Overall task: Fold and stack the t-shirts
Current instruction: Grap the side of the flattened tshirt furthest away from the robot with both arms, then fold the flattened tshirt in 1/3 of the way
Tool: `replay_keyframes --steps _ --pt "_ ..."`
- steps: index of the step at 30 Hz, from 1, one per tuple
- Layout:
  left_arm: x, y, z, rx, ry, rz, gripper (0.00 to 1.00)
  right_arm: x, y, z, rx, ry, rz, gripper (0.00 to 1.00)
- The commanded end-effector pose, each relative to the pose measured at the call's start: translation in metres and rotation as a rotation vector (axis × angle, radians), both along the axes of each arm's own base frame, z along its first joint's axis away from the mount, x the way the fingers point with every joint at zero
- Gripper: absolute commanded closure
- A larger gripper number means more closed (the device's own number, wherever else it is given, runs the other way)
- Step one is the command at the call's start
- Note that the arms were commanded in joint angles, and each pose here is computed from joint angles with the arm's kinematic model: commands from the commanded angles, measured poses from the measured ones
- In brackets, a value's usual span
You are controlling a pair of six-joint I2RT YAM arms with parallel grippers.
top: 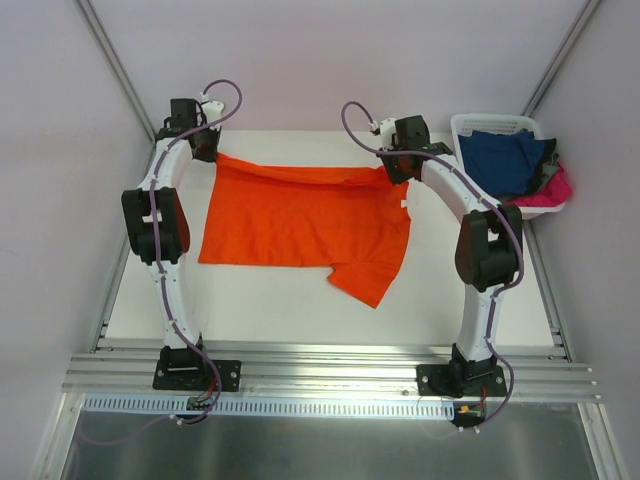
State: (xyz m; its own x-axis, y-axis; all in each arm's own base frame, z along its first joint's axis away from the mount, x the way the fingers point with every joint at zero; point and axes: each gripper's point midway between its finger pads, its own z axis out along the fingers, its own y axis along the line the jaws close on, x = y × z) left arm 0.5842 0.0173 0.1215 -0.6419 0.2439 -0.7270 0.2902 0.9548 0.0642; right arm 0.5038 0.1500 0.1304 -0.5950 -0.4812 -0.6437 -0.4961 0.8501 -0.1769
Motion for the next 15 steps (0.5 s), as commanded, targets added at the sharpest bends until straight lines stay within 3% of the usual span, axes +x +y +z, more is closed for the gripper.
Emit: replay_keyframes --steps 1,15 --pt "-0.004 0.001 0.004 -0.007 -0.003 0.008 1.0 0.001 -0.001 0.033 0.024 -0.067 0.009 0.99" --pt "-0.004 0.005 -0.019 -0.018 0.041 0.031 1.0 0.008 0.006 -0.001 0.019 0.006 0.016 0.99"
